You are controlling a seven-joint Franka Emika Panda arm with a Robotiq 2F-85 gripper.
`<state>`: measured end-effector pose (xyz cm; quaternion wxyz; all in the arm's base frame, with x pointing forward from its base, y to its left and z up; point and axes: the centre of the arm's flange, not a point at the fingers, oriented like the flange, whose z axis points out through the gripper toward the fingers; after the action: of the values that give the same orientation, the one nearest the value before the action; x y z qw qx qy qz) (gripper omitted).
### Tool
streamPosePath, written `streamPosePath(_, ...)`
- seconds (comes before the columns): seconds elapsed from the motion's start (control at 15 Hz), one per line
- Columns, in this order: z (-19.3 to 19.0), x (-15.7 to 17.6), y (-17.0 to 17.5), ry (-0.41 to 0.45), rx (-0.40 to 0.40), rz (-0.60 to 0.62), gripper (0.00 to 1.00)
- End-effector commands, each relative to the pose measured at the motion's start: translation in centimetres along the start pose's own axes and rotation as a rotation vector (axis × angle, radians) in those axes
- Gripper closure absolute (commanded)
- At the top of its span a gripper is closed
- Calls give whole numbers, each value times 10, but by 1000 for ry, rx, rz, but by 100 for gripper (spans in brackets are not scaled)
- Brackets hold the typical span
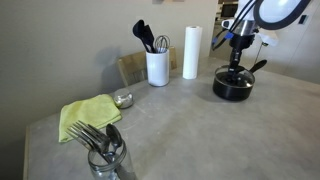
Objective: Pick the lid and put it on the pot
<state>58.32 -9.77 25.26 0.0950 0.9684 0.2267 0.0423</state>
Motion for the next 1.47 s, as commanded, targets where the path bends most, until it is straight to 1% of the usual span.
streamPosePath(0.0,-3,-5,-3,-43,20,42,88)
streamPosePath(0.13,0,-4,1,-88,86,68,88)
streamPosePath(0.2,2,-3,5,-118,131,88,88)
streamPosePath(0.4,4,-4,12,-168,247,154,88)
streamPosePath(0.6,6,-5,18,-177,307,202,88)
streamPosePath(0.73,5,-7,23,-160,315,223,88)
streamPosePath(0.93,3,-9,26,-114,295,230,88)
streamPosePath(1.2,0,-10,22,-62,255,198,88)
streamPosePath(1.4,4,-14,15,-26,228,159,88)
